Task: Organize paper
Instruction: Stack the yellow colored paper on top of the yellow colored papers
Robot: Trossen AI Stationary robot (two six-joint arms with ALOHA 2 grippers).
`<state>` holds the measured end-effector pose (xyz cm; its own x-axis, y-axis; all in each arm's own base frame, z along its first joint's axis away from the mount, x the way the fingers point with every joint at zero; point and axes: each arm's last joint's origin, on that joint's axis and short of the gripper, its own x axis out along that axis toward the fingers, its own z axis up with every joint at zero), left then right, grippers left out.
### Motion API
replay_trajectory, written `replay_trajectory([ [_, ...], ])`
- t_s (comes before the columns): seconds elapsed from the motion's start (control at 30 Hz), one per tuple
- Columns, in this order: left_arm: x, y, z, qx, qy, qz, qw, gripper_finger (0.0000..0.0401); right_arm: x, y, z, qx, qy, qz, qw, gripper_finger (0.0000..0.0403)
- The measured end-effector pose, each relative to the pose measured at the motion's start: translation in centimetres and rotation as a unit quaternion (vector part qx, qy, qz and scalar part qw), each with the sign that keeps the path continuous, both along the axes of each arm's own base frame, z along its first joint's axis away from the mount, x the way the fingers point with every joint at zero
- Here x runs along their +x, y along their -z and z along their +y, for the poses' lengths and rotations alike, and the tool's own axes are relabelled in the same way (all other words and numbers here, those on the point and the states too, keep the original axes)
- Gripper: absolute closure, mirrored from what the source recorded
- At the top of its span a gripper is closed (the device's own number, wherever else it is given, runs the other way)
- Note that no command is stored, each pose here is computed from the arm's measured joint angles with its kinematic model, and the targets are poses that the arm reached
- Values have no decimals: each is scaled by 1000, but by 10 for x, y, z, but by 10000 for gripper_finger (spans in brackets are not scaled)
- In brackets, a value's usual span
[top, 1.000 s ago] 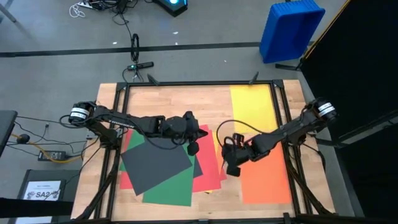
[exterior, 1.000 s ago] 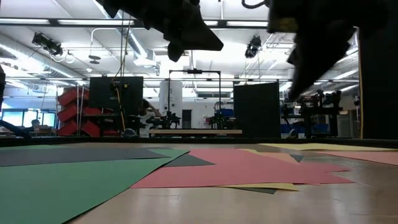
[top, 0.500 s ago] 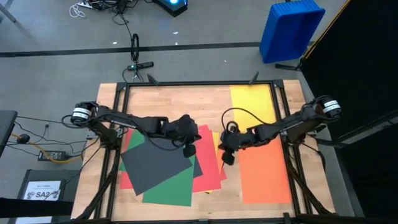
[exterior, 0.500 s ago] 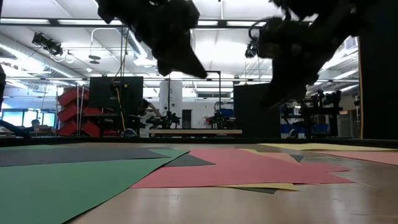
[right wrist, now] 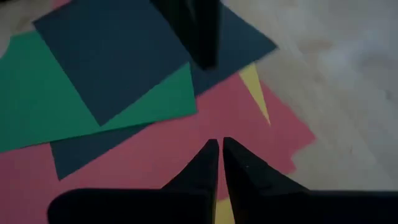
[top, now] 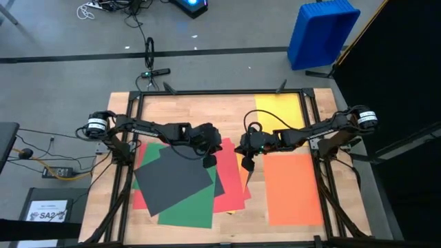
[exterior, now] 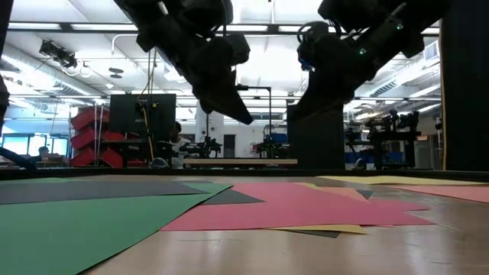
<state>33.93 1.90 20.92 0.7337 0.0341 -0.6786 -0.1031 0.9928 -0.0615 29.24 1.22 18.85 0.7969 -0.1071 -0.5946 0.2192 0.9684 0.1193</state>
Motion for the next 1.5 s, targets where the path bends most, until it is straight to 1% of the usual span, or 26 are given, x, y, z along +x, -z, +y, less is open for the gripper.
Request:
replay_trajectory([
  [0.17,-4,3,17,12,-9,19,1000,401,2,-2,-6,-39,-19,-8,999,402],
  [0.33,-5,2,25,-6,-4,15,1000,401,2,-3,-13,-37,-5,-10,999,399],
  [0.47,-3,3,26,-5,-5,8,1000,401,-1,1,-23,9,45,6,999,401],
  [0.53,1,5,26,-4,-4,-1,1000,401,-4,4,-32,49,60,23,997,402],
  [0.67,8,13,27,-12,4,-12,1000,401,-6,18,-51,128,64,64,988,396],
  [0.73,13,21,26,-23,16,-13,1000,401,-5,25,-57,153,55,73,984,390],
  [0.77,14,24,25,-31,21,-10,999,401,-3,29,-59,157,54,75,983,387],
  [0.87,17,35,25,-52,24,4,998,401,0,40,-60,155,53,92,982,367],
  [0.93,17,41,25,-61,17,16,998,401,2,45,-61,150,56,101,982,347],
  [1.13,18,44,25,-72,11,19,997,401,3,54,-60,149,61,125,979,274],
  [1.23,17,47,24,-82,3,30,996,401,2,54,-60,144,63,129,979,244],
  [1.37,17,51,18,-91,7,43,995,401,-1,56,-60,140,72,145,977,219],
  [1.5,17,55,8,-102,14,60,993,401,-2,57,-55,123,65,162,977,208],
])
